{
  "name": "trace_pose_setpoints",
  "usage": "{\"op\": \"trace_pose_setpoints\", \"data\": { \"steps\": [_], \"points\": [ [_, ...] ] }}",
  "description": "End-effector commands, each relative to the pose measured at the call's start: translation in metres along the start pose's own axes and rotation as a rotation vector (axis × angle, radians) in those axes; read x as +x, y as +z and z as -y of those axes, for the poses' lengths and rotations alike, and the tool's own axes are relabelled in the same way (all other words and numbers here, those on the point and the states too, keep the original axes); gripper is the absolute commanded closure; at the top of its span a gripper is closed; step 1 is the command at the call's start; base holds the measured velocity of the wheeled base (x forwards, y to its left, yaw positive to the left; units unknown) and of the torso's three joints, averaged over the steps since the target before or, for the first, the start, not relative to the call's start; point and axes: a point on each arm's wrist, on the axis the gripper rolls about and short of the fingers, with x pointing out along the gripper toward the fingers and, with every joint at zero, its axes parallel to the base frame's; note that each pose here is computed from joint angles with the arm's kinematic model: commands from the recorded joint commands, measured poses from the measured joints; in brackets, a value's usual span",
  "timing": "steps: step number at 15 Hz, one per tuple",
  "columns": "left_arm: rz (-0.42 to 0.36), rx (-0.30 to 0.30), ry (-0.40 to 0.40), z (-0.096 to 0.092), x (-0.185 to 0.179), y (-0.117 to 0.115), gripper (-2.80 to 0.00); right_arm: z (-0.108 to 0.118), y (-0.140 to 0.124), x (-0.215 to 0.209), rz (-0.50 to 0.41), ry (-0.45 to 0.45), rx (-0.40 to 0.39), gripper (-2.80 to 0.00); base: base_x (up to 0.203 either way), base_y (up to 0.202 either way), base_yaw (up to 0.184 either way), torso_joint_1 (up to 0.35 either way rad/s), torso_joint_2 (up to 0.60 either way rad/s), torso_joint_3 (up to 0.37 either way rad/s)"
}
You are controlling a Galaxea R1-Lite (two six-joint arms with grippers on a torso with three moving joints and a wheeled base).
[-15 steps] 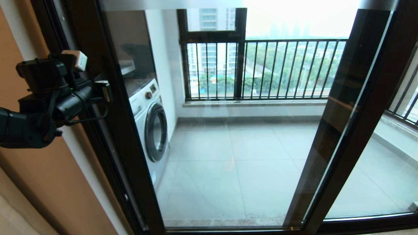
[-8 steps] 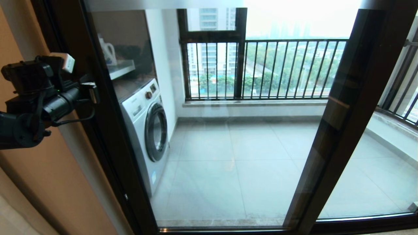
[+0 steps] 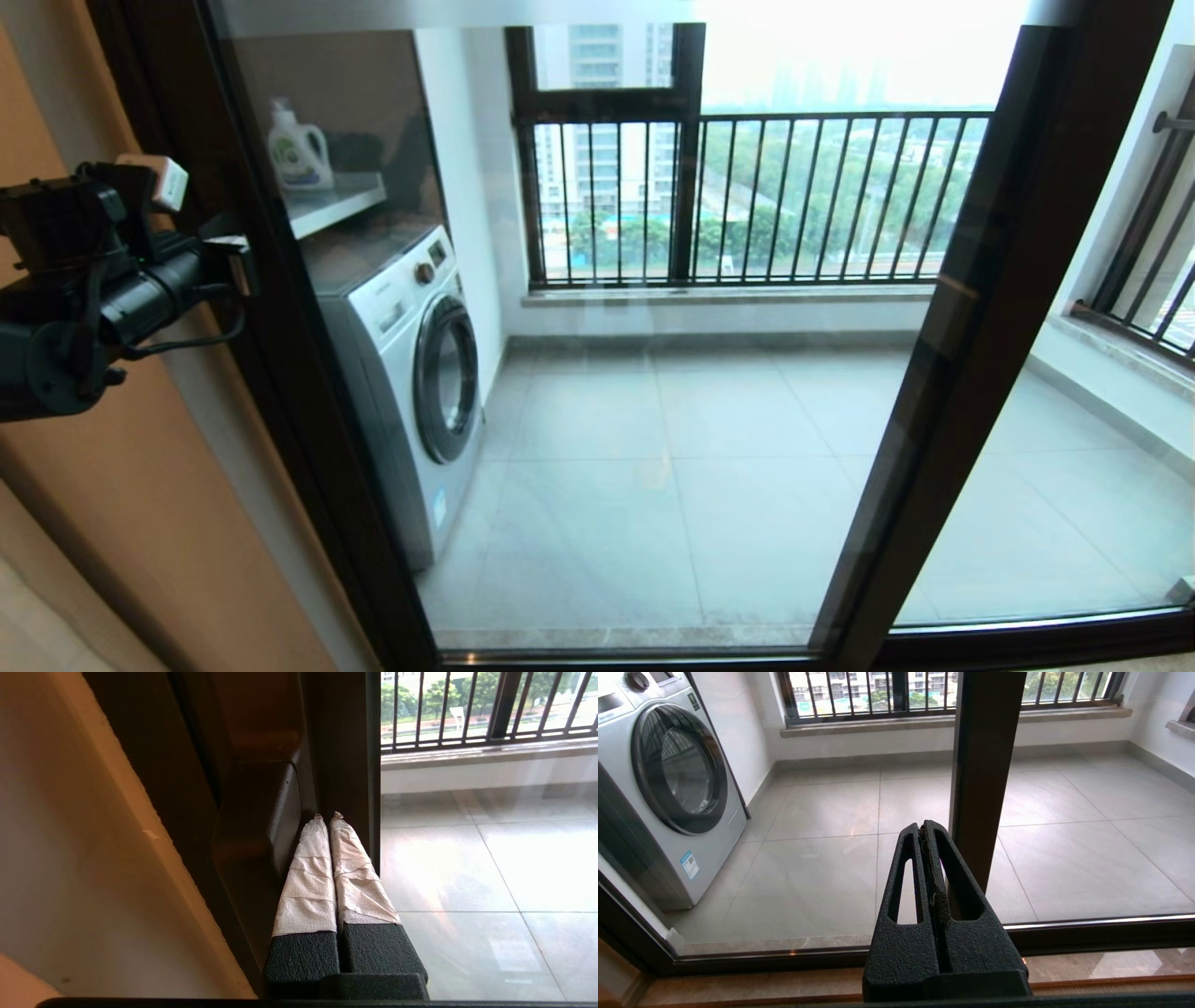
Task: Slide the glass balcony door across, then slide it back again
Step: Close the slid door
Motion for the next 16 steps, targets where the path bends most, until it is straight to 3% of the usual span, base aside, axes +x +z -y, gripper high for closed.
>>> {"op": "trace_pose_setpoints", "data": {
  "steps": [1,12,16],
  "points": [
    [-0.008,0.005,0.014,-0.015,0.004,-0.007,0.0,0.0,-0.003,0.001,-0.012,0.0,-0.001,0.0,0.0,0.0,0.0,0.0,0.0,0.0],
    [0.014,0.003,0.017,-0.02,0.003,-0.001,0.0,0.0,-0.003,0.001,-0.012,0.0,0.001,0.0,0.0,0.0,0.0,0.0,0.0,0.0],
    [0.05,-0.051,-0.086,0.018,-0.017,0.021,0.0,0.0,-0.003,0.001,-0.012,0.0,0.0,0.0,0.0,0.0,0.0,0.0,0.0,0.0]
  ]
}}
